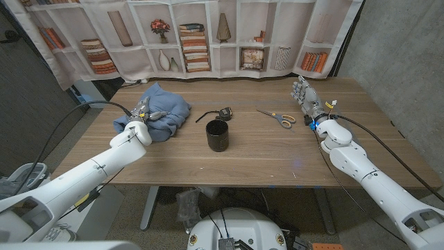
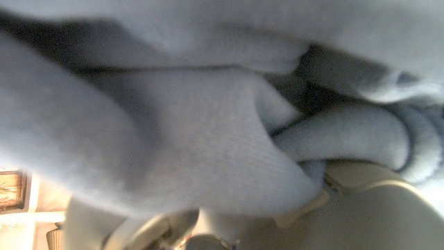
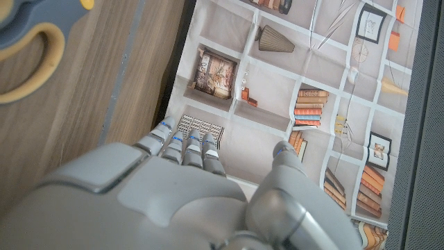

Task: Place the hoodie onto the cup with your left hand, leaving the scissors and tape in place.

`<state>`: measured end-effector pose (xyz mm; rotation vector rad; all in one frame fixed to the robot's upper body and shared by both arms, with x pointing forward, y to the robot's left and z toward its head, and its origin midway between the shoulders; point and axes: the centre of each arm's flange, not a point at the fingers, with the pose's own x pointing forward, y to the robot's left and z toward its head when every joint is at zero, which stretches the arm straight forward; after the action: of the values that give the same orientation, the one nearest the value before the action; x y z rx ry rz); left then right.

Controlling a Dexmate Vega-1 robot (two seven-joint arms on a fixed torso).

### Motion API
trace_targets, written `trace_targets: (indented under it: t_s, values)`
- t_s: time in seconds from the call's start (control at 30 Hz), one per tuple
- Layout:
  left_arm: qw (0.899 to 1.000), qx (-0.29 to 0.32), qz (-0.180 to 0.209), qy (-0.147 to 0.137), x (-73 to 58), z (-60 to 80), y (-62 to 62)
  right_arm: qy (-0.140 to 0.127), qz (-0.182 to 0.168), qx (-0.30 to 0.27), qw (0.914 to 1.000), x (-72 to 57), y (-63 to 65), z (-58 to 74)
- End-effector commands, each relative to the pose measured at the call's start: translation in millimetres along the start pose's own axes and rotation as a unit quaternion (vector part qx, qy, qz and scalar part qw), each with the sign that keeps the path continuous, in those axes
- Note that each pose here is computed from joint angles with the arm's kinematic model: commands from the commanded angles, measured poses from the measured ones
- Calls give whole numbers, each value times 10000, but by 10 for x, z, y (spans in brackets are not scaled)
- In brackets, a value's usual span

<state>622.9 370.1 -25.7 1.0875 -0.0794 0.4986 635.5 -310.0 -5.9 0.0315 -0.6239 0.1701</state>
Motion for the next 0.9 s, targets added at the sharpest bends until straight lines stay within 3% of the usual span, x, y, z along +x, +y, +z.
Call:
trace_targets:
  t_s: [0.03, 0.9]
  values:
    - [9991, 105, -402, 119, 45, 72, -17, -47, -44, 45, 10000, -47, -23, 5]
    - [9996, 6, -243, 107, 82, 148, 12, -43, -43, 78, 10000, -21, -18, -23]
